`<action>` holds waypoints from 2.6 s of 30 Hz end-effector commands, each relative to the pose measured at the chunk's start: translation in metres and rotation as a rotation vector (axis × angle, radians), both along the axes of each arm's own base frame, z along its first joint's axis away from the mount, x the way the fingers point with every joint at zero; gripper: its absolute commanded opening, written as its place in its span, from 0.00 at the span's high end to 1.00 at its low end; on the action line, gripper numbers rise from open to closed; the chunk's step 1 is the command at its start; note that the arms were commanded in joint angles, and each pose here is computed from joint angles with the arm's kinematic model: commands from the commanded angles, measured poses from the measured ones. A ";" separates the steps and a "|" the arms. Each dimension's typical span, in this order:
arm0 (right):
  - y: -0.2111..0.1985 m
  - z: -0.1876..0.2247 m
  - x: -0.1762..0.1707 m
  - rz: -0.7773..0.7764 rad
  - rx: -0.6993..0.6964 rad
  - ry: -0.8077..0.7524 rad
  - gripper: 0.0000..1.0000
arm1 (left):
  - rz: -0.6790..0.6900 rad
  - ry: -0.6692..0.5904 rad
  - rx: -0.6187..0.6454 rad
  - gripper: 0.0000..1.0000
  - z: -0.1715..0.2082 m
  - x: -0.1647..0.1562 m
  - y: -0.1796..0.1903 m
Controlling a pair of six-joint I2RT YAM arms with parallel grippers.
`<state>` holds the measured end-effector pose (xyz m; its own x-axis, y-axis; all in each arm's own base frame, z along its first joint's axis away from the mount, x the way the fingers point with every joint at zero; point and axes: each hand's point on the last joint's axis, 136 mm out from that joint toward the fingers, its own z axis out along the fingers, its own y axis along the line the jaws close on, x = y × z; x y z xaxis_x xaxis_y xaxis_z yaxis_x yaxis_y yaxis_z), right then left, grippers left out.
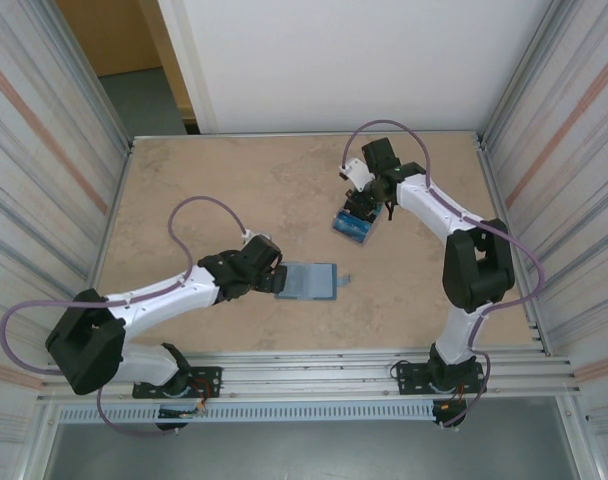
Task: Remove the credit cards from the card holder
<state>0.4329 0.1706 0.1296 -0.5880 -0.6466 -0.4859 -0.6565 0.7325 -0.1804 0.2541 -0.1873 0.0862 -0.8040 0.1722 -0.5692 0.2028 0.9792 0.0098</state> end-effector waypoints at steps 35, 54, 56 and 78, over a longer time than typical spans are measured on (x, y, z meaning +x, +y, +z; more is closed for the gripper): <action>0.001 0.015 -0.002 -0.077 0.031 0.020 0.59 | 0.076 -0.038 0.001 0.01 0.008 0.003 0.020; 0.053 0.022 -0.111 -0.407 0.255 0.070 0.38 | 0.294 -0.209 -0.073 0.01 0.033 -0.001 0.069; 0.059 0.016 -0.120 -0.425 0.245 0.075 0.35 | 0.310 -0.214 -0.086 0.01 0.033 -0.002 0.072; 0.167 -0.063 -0.194 -0.362 0.179 0.248 0.37 | 0.496 -0.311 -0.230 0.01 0.025 -0.022 0.121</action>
